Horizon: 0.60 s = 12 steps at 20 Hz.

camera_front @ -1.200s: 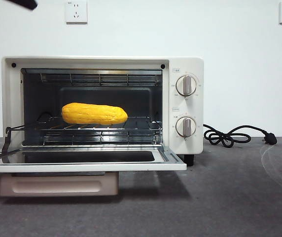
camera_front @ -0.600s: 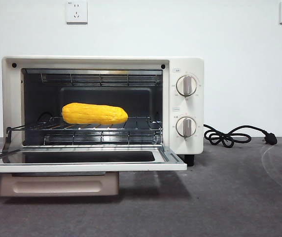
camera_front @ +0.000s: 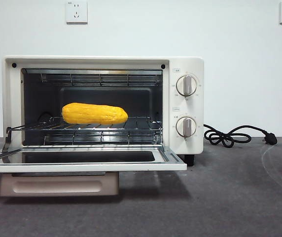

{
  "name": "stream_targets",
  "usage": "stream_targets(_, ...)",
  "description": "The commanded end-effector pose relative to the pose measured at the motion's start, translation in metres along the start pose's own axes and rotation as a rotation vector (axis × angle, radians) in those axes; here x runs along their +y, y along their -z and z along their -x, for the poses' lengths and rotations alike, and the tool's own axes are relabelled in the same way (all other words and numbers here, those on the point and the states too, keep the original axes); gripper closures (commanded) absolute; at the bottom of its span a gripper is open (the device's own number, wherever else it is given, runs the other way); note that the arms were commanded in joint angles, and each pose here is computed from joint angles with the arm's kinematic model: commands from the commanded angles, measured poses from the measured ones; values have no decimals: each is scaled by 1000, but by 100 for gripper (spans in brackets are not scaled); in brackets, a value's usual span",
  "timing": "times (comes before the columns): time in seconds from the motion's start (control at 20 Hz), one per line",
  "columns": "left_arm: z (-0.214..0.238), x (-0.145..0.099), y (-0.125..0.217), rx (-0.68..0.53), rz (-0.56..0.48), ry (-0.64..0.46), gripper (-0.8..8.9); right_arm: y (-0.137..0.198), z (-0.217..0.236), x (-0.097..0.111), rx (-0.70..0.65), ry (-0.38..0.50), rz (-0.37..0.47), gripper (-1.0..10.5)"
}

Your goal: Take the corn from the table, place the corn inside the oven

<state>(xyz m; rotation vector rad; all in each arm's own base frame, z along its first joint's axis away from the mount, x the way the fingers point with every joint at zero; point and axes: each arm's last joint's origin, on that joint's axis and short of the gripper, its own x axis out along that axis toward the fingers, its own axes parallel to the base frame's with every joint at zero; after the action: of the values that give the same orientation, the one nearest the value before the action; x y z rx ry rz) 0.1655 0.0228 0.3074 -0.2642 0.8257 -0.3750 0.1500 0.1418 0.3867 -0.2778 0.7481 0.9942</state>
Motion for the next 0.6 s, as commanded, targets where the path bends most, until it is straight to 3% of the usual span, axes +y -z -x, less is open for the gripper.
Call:
stream_targets(0.05, -13, 14, 8, 57, 37, -5, 822, 0, -3, -7, 10, -4, 3, 954)
stream_targets(0.6, -94, 73, 18, 307, 212, 10, 822, 3, -7, -21, 43, -17, -10, 954)
